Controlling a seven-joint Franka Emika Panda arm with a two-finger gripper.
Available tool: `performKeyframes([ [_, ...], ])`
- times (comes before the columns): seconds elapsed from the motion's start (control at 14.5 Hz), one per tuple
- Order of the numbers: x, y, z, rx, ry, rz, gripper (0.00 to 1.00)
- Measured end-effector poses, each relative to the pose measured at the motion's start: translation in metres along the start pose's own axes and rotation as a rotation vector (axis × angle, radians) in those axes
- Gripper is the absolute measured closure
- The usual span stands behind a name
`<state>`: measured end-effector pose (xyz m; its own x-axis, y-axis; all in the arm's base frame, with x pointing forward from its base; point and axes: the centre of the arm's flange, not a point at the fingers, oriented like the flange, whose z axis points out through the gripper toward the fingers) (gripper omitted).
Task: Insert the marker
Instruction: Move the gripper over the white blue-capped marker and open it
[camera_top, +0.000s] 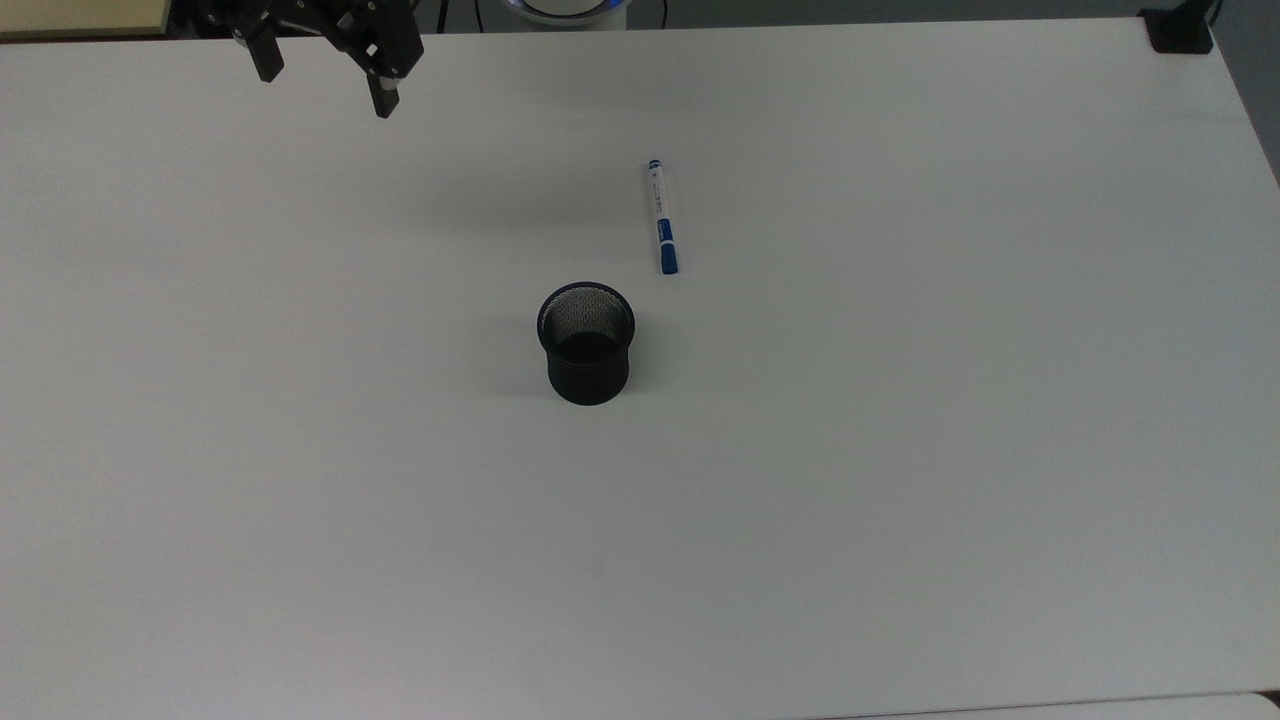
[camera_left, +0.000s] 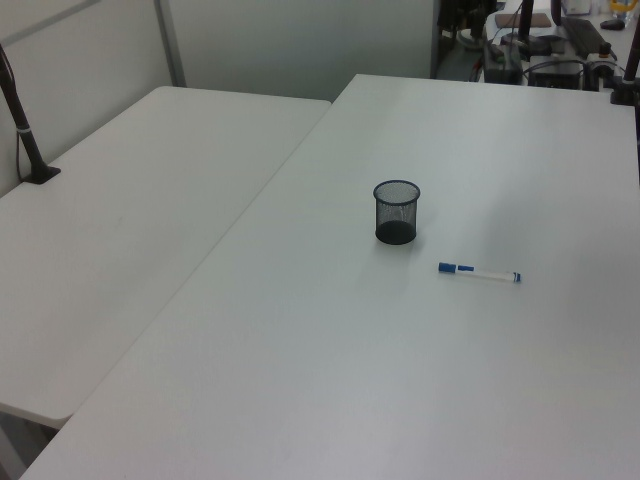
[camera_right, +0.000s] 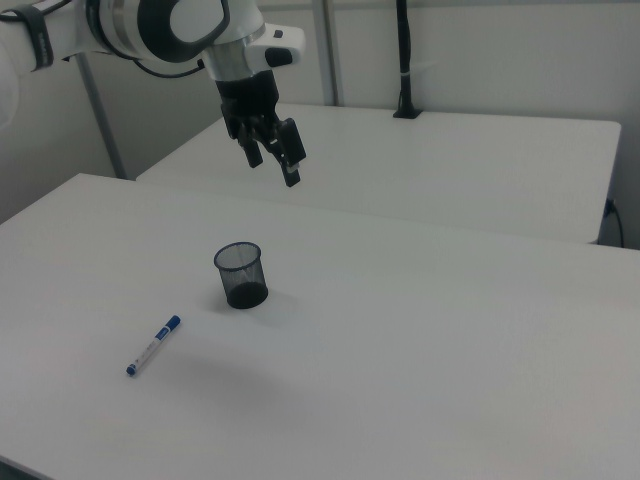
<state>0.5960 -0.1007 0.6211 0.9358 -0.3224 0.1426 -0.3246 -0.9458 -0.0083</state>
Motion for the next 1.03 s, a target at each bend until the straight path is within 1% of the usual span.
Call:
performKeyframes([
  [0.69, -0.007, -0.013, 0.006, -0.003, -0.047, -0.023, 0.00],
  [1.03, -0.009, -0.021, 0.008, -0.002, -0.052, -0.037, 0.00],
])
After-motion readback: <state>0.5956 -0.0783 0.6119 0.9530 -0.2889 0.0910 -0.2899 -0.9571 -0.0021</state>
